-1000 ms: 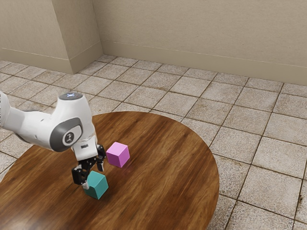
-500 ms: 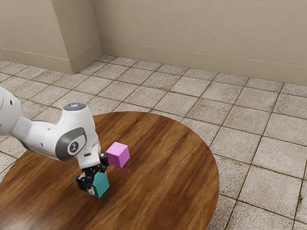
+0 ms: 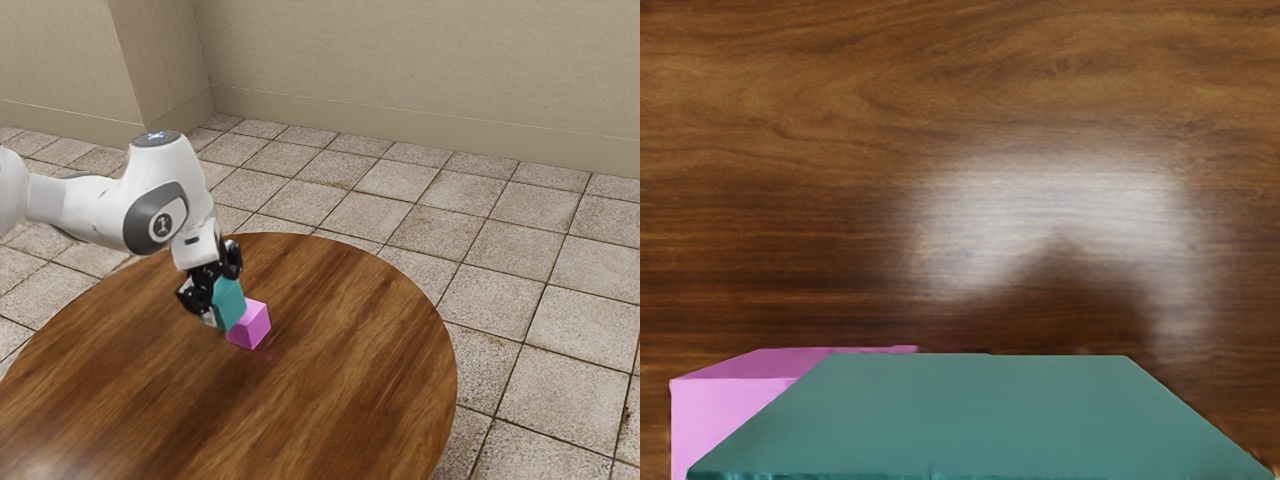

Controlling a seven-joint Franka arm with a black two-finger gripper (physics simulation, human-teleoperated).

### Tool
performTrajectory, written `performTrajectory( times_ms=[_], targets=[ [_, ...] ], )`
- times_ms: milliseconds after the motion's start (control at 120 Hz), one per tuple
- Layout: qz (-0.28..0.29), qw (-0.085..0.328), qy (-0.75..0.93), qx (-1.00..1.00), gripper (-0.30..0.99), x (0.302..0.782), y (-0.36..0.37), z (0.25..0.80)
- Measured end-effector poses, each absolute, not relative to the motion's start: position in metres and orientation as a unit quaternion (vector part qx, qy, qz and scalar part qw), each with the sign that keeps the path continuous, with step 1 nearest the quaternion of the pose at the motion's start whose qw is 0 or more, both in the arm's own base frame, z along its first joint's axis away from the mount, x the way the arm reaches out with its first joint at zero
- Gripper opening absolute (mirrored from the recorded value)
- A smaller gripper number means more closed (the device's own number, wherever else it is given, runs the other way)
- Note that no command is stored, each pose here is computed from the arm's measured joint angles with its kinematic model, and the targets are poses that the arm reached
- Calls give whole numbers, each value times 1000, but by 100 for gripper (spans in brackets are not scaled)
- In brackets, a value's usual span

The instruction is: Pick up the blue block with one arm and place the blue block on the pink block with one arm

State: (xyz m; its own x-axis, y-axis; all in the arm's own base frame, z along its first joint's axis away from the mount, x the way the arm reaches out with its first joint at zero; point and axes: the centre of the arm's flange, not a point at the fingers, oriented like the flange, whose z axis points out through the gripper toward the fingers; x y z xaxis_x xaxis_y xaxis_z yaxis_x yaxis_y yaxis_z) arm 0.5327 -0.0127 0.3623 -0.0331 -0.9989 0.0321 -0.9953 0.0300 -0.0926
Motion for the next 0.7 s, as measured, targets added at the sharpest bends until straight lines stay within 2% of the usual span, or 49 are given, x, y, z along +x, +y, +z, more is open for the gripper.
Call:
performTrajectory(
  times_ms=[217,558,700],
  targets=[
    [-25,-22,725,-687,31,588,5,344],
    [-17,-42,746,-664,31,613,8,334],
    [-12,-49,753,-656,49,612,8,330]
  ],
)
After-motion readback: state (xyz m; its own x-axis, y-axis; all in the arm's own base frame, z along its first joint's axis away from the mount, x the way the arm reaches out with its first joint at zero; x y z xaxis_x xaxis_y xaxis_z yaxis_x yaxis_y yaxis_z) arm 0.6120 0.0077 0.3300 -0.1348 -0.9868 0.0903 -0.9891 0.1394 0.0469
